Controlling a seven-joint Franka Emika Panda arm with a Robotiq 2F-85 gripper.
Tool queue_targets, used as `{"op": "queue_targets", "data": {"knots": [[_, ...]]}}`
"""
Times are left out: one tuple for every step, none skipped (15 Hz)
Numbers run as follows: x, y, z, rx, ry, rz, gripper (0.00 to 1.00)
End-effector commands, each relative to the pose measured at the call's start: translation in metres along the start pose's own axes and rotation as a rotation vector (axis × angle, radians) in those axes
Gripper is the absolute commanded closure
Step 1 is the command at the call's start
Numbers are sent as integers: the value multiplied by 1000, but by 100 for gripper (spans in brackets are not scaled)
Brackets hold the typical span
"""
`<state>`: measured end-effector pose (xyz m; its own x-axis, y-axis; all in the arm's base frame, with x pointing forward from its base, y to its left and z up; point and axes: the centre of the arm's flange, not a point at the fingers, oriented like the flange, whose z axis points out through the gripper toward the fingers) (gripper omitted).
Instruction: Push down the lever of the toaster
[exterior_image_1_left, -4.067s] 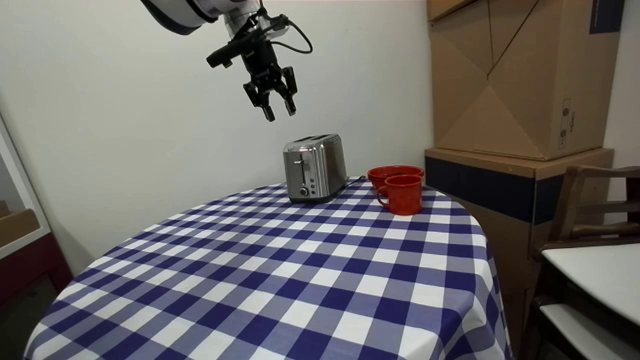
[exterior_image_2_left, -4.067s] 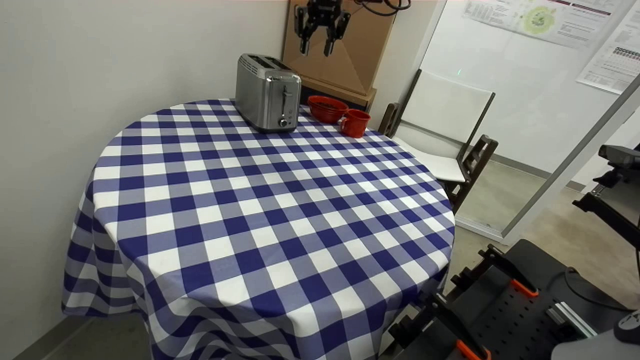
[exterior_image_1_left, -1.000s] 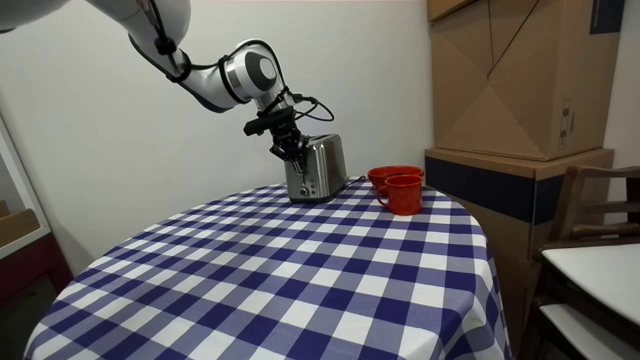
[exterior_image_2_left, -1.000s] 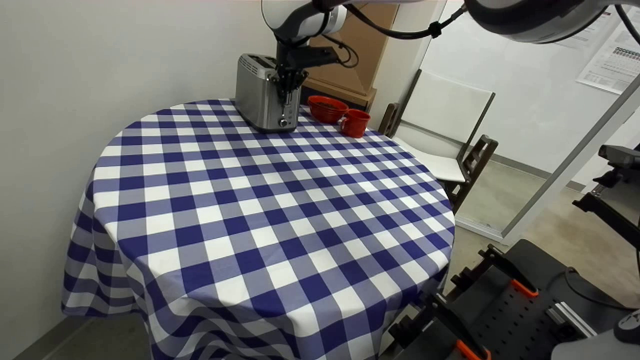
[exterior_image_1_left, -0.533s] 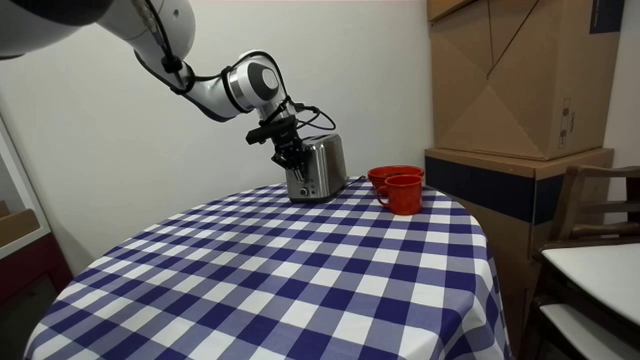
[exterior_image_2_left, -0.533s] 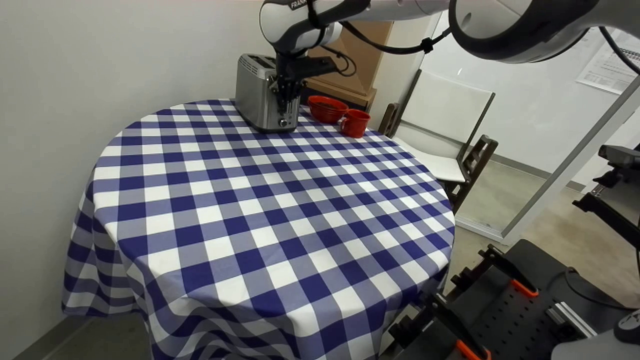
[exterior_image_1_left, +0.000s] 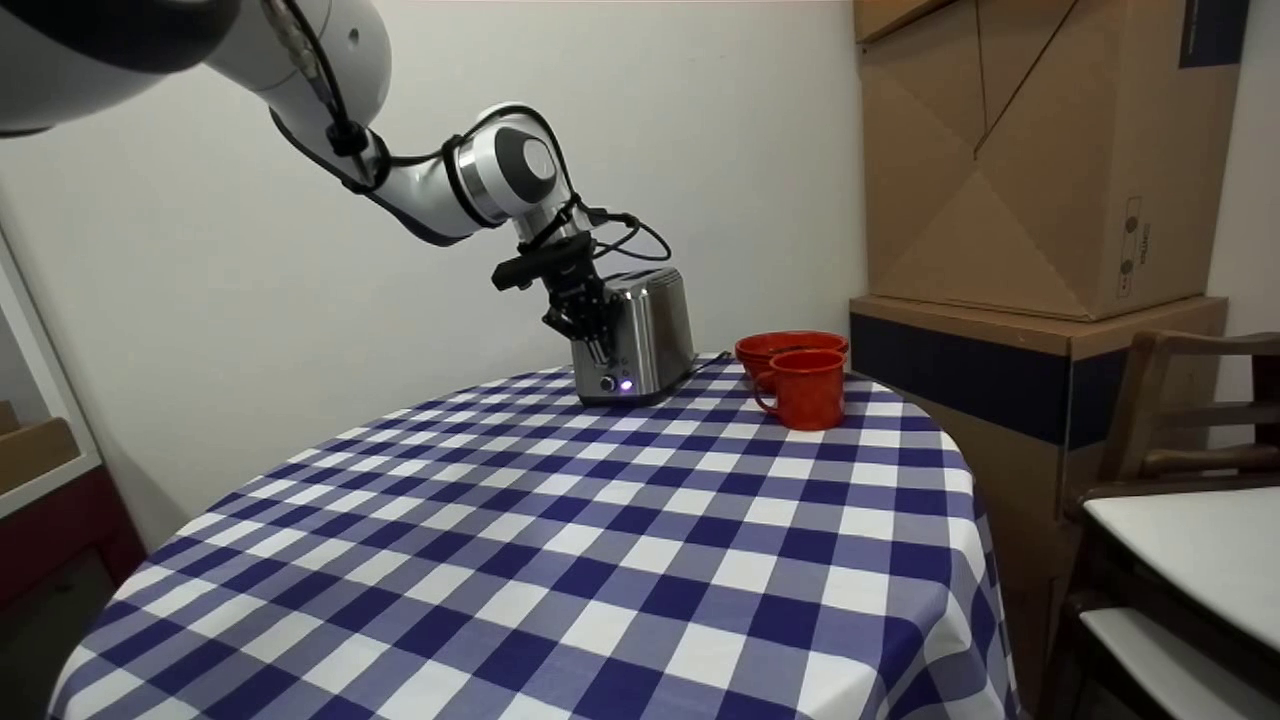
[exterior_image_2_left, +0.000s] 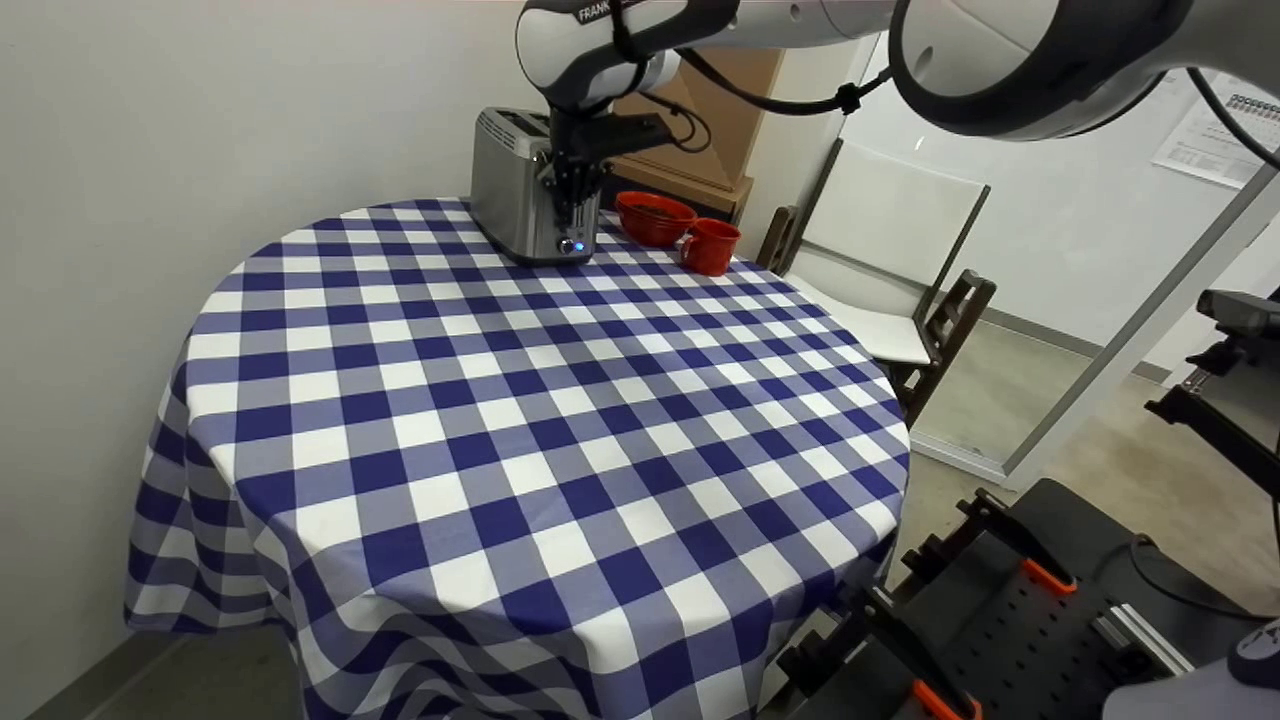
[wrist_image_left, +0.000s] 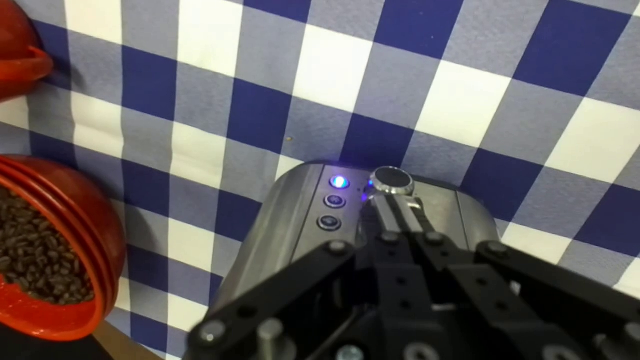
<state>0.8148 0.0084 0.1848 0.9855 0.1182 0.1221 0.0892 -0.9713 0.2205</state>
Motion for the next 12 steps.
{"op": "queue_targets", "data": {"knots": [[21,-7,37,-7,-23,-42,99],[21,-6,38,-12,-28,-51,99],[21,-5,38,-15,-29,-54,99],[20,-5,37,-16,-32,-57,99],[20,-4,36,-16,-36,-54,100],[20,-3,28,-7,-48,-57,74],[20,-3,23,-1,-52,-62,73],[20,-2,10,10,-55,-67,66],[18,-2,5,11,-62,-69,60],[16,0,-9,1,-64,-54,51],[14,2,-15,-8,-70,-42,44],[8,7,-27,-6,-72,-22,38]]}}
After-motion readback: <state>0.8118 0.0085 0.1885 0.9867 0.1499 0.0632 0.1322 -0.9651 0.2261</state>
